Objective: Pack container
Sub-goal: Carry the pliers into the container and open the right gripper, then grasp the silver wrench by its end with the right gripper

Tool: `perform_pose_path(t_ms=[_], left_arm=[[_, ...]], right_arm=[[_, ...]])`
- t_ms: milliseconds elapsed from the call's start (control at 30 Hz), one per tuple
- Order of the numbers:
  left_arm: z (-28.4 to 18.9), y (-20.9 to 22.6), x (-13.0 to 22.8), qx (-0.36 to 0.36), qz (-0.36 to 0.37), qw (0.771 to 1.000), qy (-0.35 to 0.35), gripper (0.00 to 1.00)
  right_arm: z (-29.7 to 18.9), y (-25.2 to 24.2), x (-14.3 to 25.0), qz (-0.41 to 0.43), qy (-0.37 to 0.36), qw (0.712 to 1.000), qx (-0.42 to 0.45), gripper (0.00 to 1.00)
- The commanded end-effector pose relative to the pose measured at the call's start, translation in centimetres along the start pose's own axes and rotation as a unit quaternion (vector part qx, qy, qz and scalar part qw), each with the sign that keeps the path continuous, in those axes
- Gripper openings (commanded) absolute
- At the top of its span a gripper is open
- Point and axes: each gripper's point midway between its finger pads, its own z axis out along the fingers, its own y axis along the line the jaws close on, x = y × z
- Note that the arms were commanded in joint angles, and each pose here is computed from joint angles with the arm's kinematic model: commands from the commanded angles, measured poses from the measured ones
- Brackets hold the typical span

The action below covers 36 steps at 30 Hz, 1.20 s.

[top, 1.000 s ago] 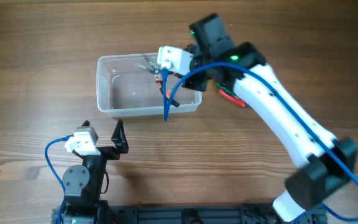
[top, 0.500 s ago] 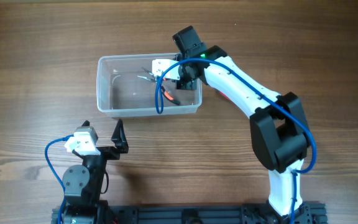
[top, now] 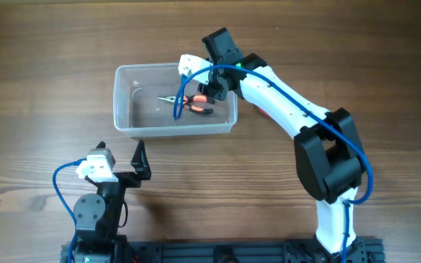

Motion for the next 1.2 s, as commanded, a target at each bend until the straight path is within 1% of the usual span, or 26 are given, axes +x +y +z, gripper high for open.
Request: perform_pose_path(t_ms=[0,33,67,167,233,300,333,400,467,500,567,733,800,833,867,900,1000,1067,1167], left_arm=[[0.0,0.2,0.1,-0.005,-0.005,1.0,0.001,1.0],[0.0,0.2,0.2,-0.005,-0.005,1.0,0.001,1.0],[0.0,0.2,0.1,-0.005,-0.005,1.0,0.001,1.0],[0.0,0.2,0.1,-0.005,-0.005,1.0,0.001,1.0],[0.0,0.2,0.1,-0.005,-0.005,1.0,0.001,1.0],[0.0,0.2,0.1,-0.005,-0.005,1.0,0.001,1.0],[0.0,0.2,0.1,-0.005,-0.005,1.0,0.001,1.0],[0.0,0.2,0.1,-0.005,-0.005,1.0,0.001,1.0],[0.0,0.2,0.1,-0.005,-0.005,1.0,0.001,1.0],[0.0,0.2,0.1,-0.005,-0.005,1.0,0.001,1.0],[0.0,0.2,0.1,-0.005,-0.005,1.0,0.001,1.0],[0.0,0.2,0.1,-0.005,-0.005,1.0,0.001,1.0],[0.0,0.2,0.1,-0.005,-0.005,1.0,0.001,1.0],[0.0,0.2,0.1,-0.005,-0.005,1.0,0.001,1.0],[0.0,0.2,0.1,-0.005,-0.005,1.0,0.001,1.0],[0.0,0.2,0.1,-0.005,-0.005,1.0,0.001,1.0],[0.0,0.2,0.1,-0.005,-0.005,1.0,0.001,1.0],[0.0,0.2,0.1,-0.004,-0.005,1.0,0.001,1.0],[0.0,0.2,0.1,-0.005,-0.005,1.0,0.001,1.0]], right_arm=[[-11.3,-5.1,-3.1,0.13,-0.057,0.984,0.111,0.49],[-13.5,-5.7,-3.1,0.16,-0.068,0.977,0.124,0.57],[-15.7,-6.3,-2.9,0.19,-0.081,0.969,0.135,0.59],[-21.5,-8.1,-0.8,0.275,-0.104,0.942,0.162,0.6],[-24.1,-9.2,1.9,0.333,-0.103,0.921,0.172,0.61],[-25.4,-10.2,5.6,0.399,-0.083,0.895,0.182,0.67],[-25.6,-10.6,7.7,0.429,-0.067,0.882,0.186,0.68],[-25.1,-10.8,11.9,0.482,-0.028,0.856,0.185,0.7],[-23.6,-9.8,15.0,0.521,0.004,0.839,0.158,0.71],[-20.8,-7.3,16.7,0.547,0.029,0.832,0.093,0.7],[-18.4,-5.0,17.6,0.557,0.053,0.827,0.05,0.7],[-13.4,-0.5,19.9,0.557,0.117,0.822,-0.001,0.7],[-11.6,0.5,21.2,0.556,0.14,0.819,-0.001,0.7],[-10.7,0.5,22.3,0.555,0.152,0.818,0.012,0.67],[-10.2,0.5,23.0,0.556,0.16,0.816,0.019,0.66],[-9.8,0.5,23.5,0.557,0.166,0.813,0.021,0.66],[-9.4,-0.3,25.9,0.556,0.195,0.806,0.056,0.58],[-9.6,-0.8,27.8,0.552,0.222,0.799,0.087,0.59],[-9.2,-0.7,29.3,0.521,0.242,0.815,0.077,0.59]])
